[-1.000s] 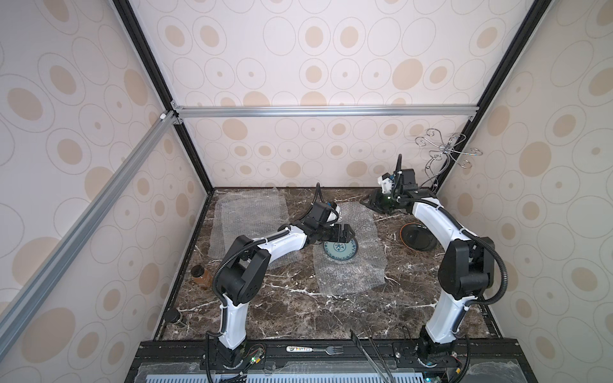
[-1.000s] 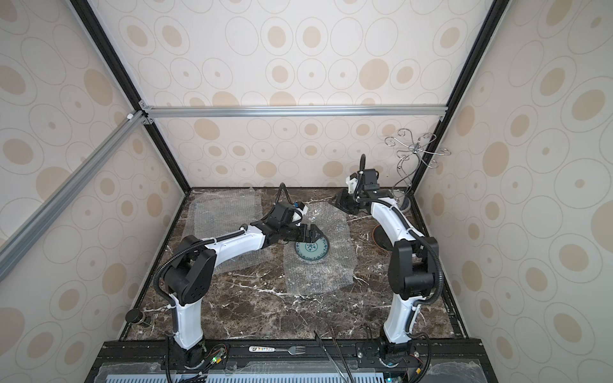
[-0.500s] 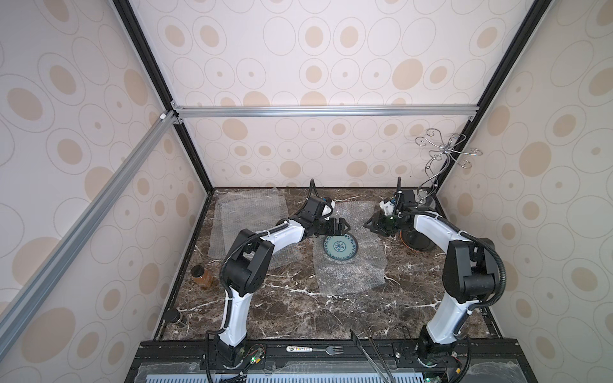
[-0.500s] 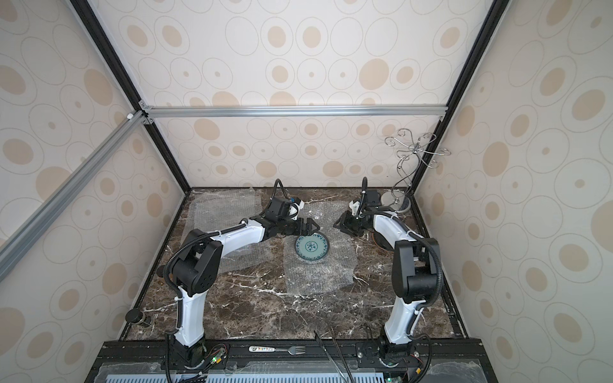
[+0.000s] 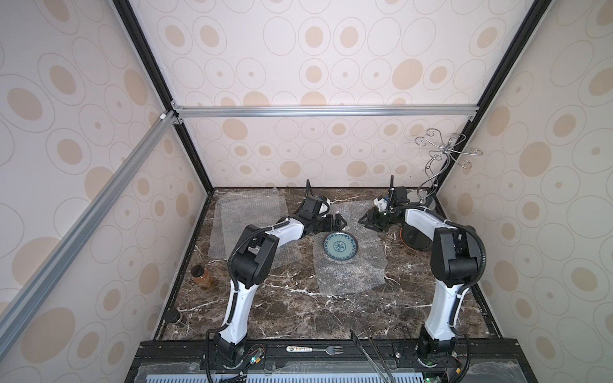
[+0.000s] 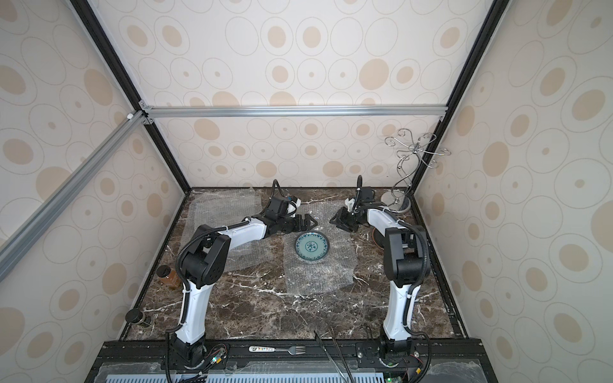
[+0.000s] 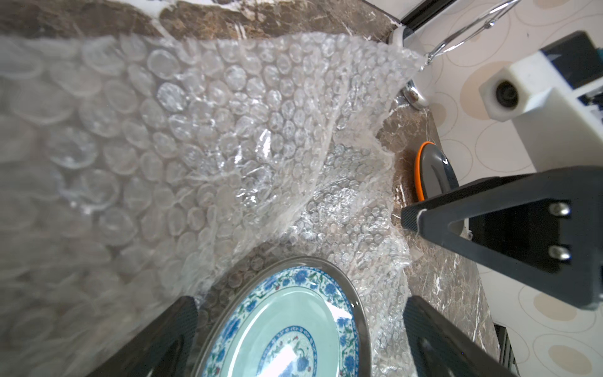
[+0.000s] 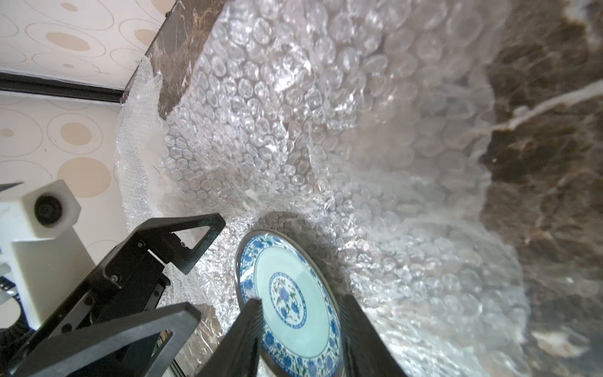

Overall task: Unpack dinner plates from bubble wrap
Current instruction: Unwrap the bubble wrap at the center of the board.

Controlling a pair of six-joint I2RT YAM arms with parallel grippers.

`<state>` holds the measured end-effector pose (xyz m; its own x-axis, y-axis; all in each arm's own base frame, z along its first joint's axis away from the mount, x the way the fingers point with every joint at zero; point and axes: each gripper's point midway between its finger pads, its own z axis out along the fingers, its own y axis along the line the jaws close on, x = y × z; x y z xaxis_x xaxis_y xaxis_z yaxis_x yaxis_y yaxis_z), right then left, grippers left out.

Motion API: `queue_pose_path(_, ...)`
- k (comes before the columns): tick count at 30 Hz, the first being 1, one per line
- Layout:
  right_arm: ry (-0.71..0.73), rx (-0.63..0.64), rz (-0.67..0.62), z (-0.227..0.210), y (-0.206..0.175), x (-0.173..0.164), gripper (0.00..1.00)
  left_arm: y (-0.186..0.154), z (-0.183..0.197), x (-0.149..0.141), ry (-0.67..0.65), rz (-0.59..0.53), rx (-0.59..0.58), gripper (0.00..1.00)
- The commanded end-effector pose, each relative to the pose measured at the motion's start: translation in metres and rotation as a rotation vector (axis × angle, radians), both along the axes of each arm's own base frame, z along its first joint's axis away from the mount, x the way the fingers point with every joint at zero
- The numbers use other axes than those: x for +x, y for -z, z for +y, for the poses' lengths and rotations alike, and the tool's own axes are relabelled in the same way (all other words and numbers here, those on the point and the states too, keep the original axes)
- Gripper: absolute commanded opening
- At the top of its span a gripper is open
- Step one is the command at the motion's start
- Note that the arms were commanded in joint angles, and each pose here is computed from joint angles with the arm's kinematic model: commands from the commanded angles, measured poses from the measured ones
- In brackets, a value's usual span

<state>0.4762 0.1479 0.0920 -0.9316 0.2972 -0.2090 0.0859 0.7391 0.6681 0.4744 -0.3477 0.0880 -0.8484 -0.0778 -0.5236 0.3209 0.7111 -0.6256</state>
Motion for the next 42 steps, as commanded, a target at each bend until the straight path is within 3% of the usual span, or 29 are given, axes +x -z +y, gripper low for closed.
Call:
queue_pose_path(1,0.004,-0.008,0.01,0.002,0.004,0.011,0.42,-0.023,0.007,0.028,-0.048,-0.054,-0.051,1.0)
queue_pose_path(19,0.025,-0.056,0.058,-0.005,0.032,0.03,0.42,0.002,0.03,0.037,-0.07,-0.016,-0.053,1.0)
queue_pose_path(25,0.018,-0.039,0.024,-0.004,0.011,0.024,0.42,-0.015,0.031,0.032,-0.069,-0.026,-0.07,1.0)
queue_pose_path(33,-0.005,-0.027,-0.062,-0.006,-0.044,-0.022,0.46,-0.091,0.046,0.002,-0.08,-0.111,-0.113,1.0)
queue_pose_path(42,-0.049,-0.021,-0.007,0.0,-0.036,-0.092,0.59,-0.116,0.079,-0.048,-0.134,-0.158,-0.102,1.0)
